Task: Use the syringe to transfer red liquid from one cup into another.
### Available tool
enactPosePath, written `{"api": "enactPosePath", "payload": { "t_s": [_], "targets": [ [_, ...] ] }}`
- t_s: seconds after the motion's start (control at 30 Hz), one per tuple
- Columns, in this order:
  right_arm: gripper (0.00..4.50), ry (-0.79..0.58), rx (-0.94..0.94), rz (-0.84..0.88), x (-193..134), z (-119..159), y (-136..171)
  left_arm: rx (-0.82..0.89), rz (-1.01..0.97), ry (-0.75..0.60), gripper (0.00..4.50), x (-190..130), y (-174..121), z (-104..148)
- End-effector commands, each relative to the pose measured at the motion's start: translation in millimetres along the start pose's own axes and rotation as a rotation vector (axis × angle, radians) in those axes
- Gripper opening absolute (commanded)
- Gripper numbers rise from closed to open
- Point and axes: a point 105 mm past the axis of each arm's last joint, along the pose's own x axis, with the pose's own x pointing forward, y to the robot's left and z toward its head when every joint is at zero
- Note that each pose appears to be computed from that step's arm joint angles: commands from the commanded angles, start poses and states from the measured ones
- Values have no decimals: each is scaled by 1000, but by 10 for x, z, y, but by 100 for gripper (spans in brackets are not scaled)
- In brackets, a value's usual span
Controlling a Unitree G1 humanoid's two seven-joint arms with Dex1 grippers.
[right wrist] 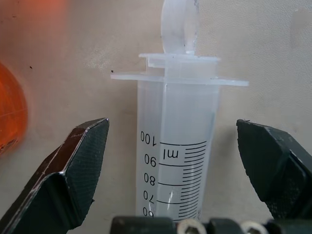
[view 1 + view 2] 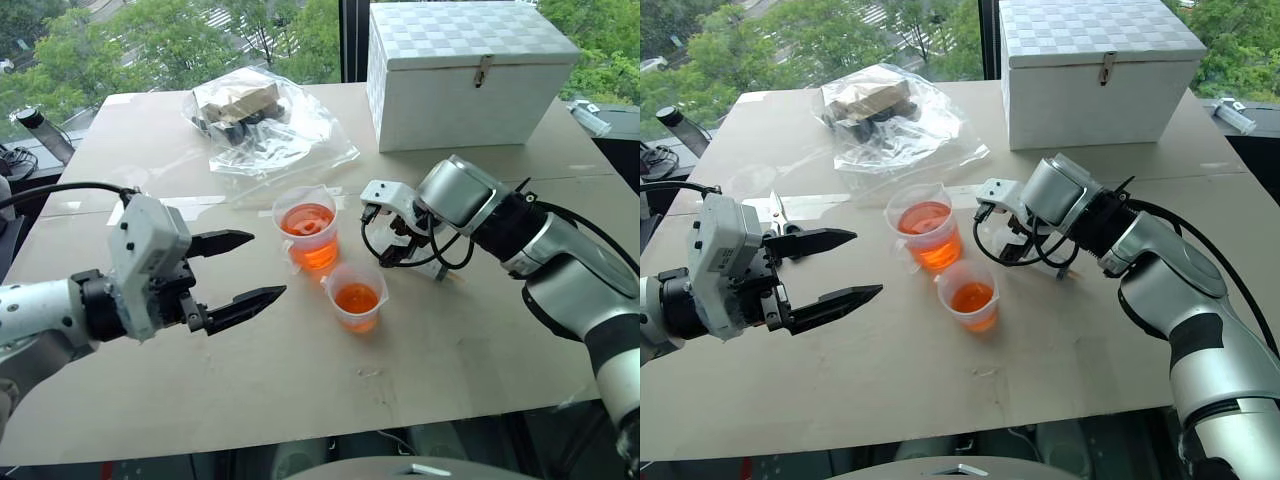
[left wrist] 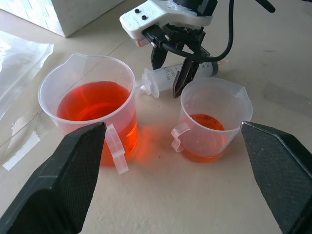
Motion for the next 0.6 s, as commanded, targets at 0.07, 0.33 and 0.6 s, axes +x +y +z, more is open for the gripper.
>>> {"api": "enactPosePath", "payload": {
  "t_s": [0.07, 0.33, 0.6],
  "targets": [
    [423, -6, -3, -20, 17, 17, -26, 27, -4, -22, 450, 9, -20, 70],
    [154, -14, 9, -9, 54, 13, 11, 29, -1, -27, 450, 27, -20, 95],
    [154, -173, 51, 109, -530, 88, -40, 13, 41, -88, 450, 17, 32, 189]
  ]
}}
